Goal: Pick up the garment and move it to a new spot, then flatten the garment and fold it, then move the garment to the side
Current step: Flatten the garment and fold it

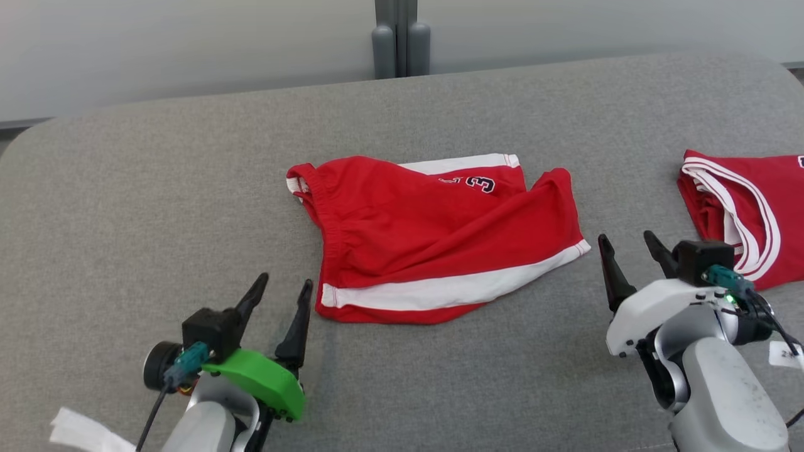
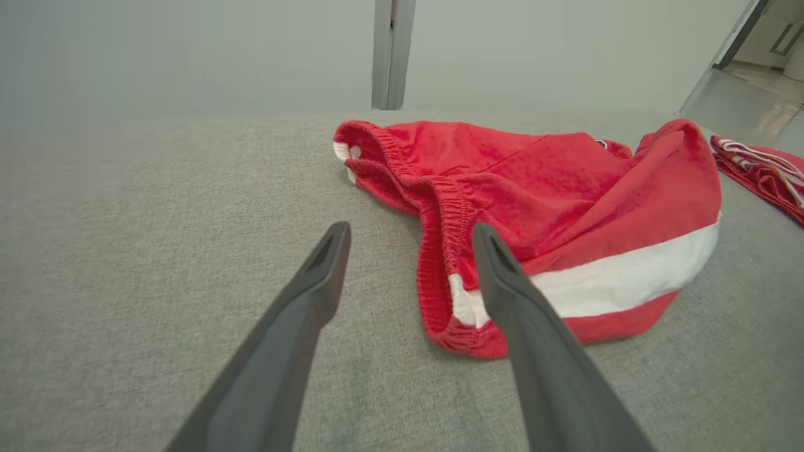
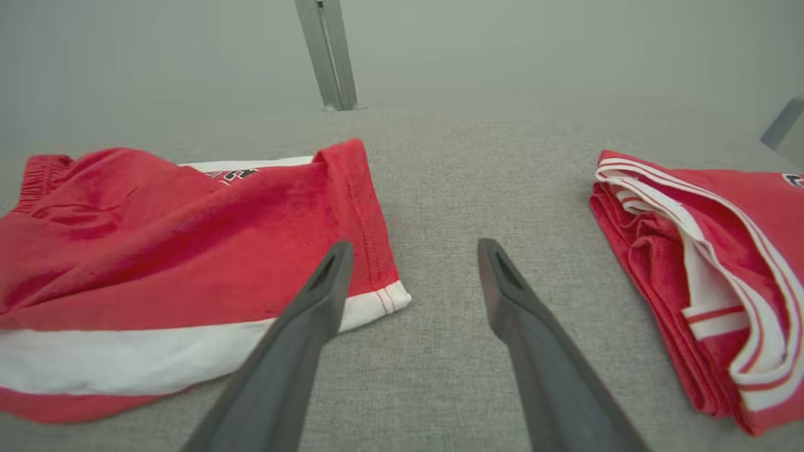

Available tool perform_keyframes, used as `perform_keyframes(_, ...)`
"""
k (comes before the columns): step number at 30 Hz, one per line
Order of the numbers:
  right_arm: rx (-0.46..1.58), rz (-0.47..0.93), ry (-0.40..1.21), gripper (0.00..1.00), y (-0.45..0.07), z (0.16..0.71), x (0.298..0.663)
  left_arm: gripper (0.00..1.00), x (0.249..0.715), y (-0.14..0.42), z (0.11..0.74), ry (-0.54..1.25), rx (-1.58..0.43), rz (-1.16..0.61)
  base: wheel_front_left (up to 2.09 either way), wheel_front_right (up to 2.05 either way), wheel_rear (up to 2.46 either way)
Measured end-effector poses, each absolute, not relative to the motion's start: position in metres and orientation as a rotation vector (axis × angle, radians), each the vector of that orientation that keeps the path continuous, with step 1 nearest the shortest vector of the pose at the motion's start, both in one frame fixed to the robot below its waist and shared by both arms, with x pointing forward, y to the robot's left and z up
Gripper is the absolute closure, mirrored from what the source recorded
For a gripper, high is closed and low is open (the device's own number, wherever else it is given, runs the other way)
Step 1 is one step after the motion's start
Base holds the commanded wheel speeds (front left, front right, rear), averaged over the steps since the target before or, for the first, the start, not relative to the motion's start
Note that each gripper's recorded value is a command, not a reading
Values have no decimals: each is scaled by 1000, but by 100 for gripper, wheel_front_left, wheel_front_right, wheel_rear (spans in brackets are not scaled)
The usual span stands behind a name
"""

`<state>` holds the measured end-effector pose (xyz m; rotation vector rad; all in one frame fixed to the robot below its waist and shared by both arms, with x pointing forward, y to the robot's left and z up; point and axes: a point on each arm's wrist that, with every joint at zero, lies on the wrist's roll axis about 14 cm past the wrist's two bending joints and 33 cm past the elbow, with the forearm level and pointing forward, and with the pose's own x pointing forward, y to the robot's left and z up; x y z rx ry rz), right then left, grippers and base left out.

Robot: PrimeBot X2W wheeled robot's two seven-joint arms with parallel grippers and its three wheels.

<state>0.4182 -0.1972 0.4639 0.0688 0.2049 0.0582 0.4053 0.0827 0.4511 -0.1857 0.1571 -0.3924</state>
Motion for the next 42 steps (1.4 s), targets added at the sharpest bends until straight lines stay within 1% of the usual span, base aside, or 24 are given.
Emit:
perform_keyframes(5,84,58,321,0,-194,439,439,0,414,62,430,260,-185,-461,0,0,0)
perform_keyframes(13,64,88,477,0,-184,401,453,0,417,53,402,367,-192,-492,0,0,0)
perform_keyframes(18,62,102,513,0,-178,390,456,0,411,43,398,395,-203,-529,0,0,0)
perform_keyframes(25,60,98,546,0,-179,381,455,0,411,46,391,422,-180,-538,0,0,0)
perform_keyframes(26,60,98,548,0,-179,380,455,2,412,46,390,425,-176,-540,0,0,0)
perform_keyframes(27,62,97,553,0,-179,380,456,53,412,45,389,428,-174,-542,0,0,0)
perform_keyframes(28,62,97,560,13,-179,379,456,78,411,45,387,438,-170,-545,0,0,0)
perform_keyframes(29,63,97,563,54,-179,378,455,100,411,44,386,442,-169,-546,0,0,0)
perform_keyframes(30,65,97,565,84,-178,377,455,100,410,43,385,447,-169,-550,0,0,0)
perform_keyframes(31,70,96,565,100,-178,377,455,100,409,42,384,454,-169,-555,0,0,0)
perform_keyframes(36,122,90,515,100,-173,386,457,100,410,37,392,427,-179,-569,0,0,0)
perform_keyframes(38,148,85,472,100,-173,395,459,100,414,36,403,380,-190,-569,0,0,0)
perform_keyframes(42,270,82,345,100,-165,428,464,100,423,28,440,260,-272,-572,0,0,0)
